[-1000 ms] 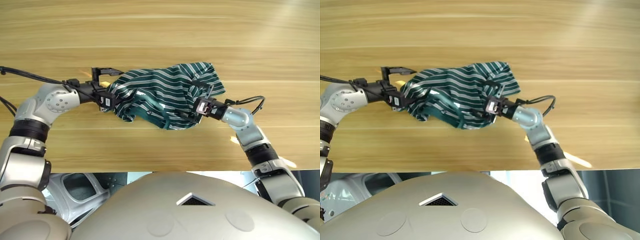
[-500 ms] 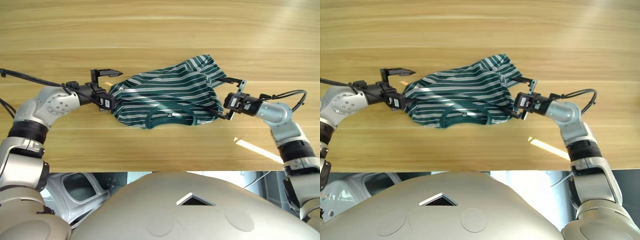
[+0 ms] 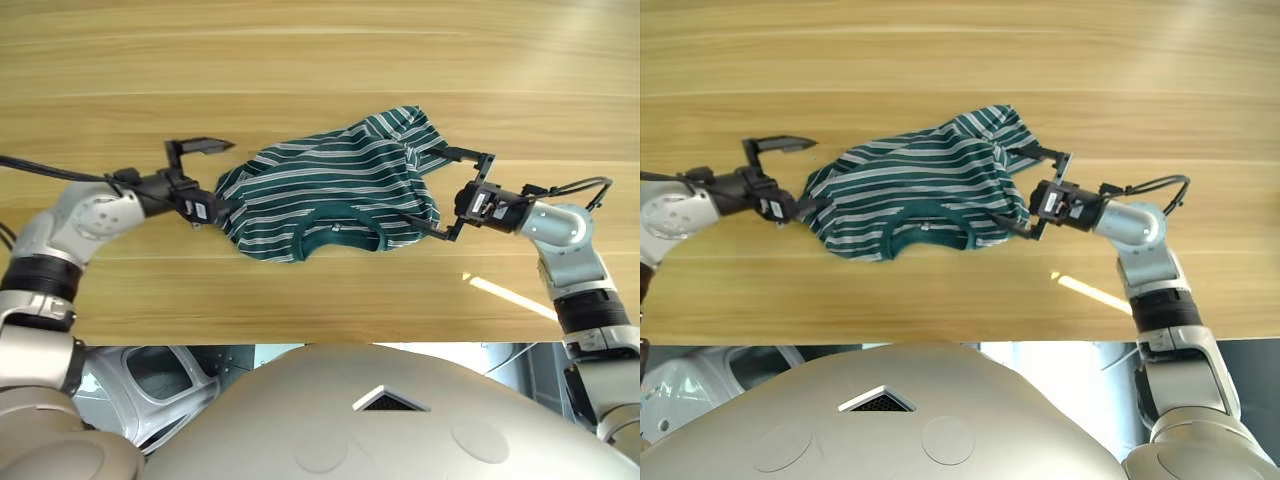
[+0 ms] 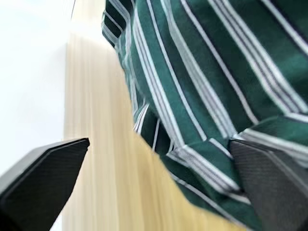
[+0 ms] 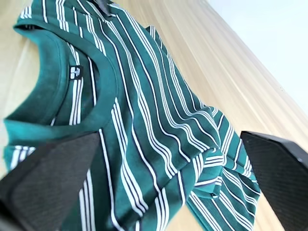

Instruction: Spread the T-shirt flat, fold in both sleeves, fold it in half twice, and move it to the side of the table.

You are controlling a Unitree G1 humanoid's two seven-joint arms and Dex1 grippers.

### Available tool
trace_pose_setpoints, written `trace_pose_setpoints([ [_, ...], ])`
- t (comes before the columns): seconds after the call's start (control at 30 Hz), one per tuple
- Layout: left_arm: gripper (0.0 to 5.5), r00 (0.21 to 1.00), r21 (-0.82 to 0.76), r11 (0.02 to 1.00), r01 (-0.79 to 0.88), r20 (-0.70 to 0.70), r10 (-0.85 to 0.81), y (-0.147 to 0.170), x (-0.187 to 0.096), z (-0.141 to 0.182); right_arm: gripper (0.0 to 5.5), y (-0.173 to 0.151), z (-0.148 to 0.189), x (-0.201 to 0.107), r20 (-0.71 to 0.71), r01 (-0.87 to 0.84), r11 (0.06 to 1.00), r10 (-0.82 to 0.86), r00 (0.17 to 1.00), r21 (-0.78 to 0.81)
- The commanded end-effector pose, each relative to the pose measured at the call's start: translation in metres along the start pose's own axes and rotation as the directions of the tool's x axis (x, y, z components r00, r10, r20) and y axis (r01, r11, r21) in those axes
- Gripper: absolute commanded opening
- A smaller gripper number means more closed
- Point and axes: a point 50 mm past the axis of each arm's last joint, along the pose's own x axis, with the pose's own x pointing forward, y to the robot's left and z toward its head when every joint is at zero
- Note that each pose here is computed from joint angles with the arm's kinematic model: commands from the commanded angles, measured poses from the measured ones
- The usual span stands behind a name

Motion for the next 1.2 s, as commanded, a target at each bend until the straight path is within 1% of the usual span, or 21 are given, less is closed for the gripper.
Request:
trace_pose_setpoints([
  [0.03, 5.38, 0.992, 0.1, 0.989, -0.107, -0.061, 0.113, 0.039, -0.022, -0.008, 5.4, 0.003, 0.001, -0.002, 0.008, -0.012, 1.0, 0.012, 1.0, 0.017],
  [0.1, 5.38, 0.988, 0.128, 0.984, -0.123, -0.074, 0.133, 0.047, -0.03, -0.008, 5.4, 0.007, 0.001, -0.004, 0.004, -0.029, 0.999, 0.029, 1.0, 0.019],
  [0.13, 5.38, 0.988, 0.135, 0.981, -0.136, -0.059, 0.145, 0.051, -0.032, -0.005, 5.4, 0.008, 0.001, -0.005, 0.001, -0.038, 0.999, 0.038, 0.999, 0.019],
  [0.17, 5.38, 0.991, 0.115, 0.984, -0.135, 0.001, 0.136, 0.048, -0.03, 0.005, 5.4, 0.011, 0.001, -0.007, -0.004, -0.054, 0.998, 0.055, 0.999, 0.016],
  [0.23, 5.38, 0.987, 0.057, 0.995, -0.076, 0.145, 0.067, 0.03, -0.019, 0.031, 5.4, 0.017, 0.001, -0.01, -0.017, -0.1, 0.995, 0.1, 0.995, 0.01],
  [0.3, 5.38, 0.96, -0.018, 1.0, 0.025, 0.279, -0.019, 0.002, -0.003, 0.058, 5.4, 0.024, 0.002, -0.014, -0.031, -0.162, 0.987, 0.162, 0.986, 0.003],
  [0.37, 5.38, 0.926, -0.073, 0.991, 0.116, 0.369, -0.081, -0.019, 0.009, 0.077, 5.4, 0.031, 0.002, -0.018, -0.044, -0.217, 0.976, 0.217, 0.975, -0.003],
  [0.43, 5.38, 0.897, -0.111, 0.977, 0.18, 0.426, -0.117, -0.029, 0.013, 0.089, 5.4, 0.035, 0.002, -0.021, -0.059, -0.251, 0.968, 0.251, 0.966, -0.004],
  [0.47, 5.38, 0.892, -0.121, 0.972, 0.201, 0.433, -0.13, -0.032, 0.015, 0.09, 5.4, 0.036, 0.001, -0.022, -0.069, -0.265, 0.964, 0.265, 0.962, -0.003],
  [0.57, 5.38, 0.901, -0.118, 0.959, 0.259, 0.387, -0.196, -0.041, 0.023, 0.082, 5.4, 0.039, -0.004, -0.023, -0.106, -0.288, 0.957, 0.289, 0.952, 0.024],
  [0.77, 5.38, 0.919, -0.09, 0.947, 0.31, 0.284, -0.274, -0.048, 0.027, 0.066, 5.4, 0.041, -0.022, -0.017, -0.253, -0.283, 0.959, 0.278, 0.927, 0.017],
  [0.93, 5.38, 0.903, -0.075, 0.917, 0.392, 0.223, -0.368, -0.06, 0.024, 0.057, 5.4, 0.037, -0.025, -0.004, -0.278, -0.256, 0.966, 0.238, 0.931, -0.028],
  [1.1, 5.4, 0.892, -0.071, 0.908, 0.413, 0.232, -0.388, -0.062, 0.022, 0.06, 4.49, 0.044, -0.025, 0.006, -0.265, -0.282, 0.958, 0.261, 0.928, -0.043],
  [1.13, 5.4, 0.892, -0.071, 0.908, 0.413, 0.232, -0.388, -0.062, 0.022, 0.06, 4.19, 0.047, -0.025, 0.006, -0.261, -0.292, 0.955, 0.272, 0.926, -0.042],
  [1.2, 5.4, 0.892, -0.071, 0.907, 0.414, 0.231, -0.389, -0.061, 0.022, 0.061, 3.8, 0.05, -0.024, 0.006, -0.254, -0.309, 0.95, 0.29, 0.923, -0.04],
])
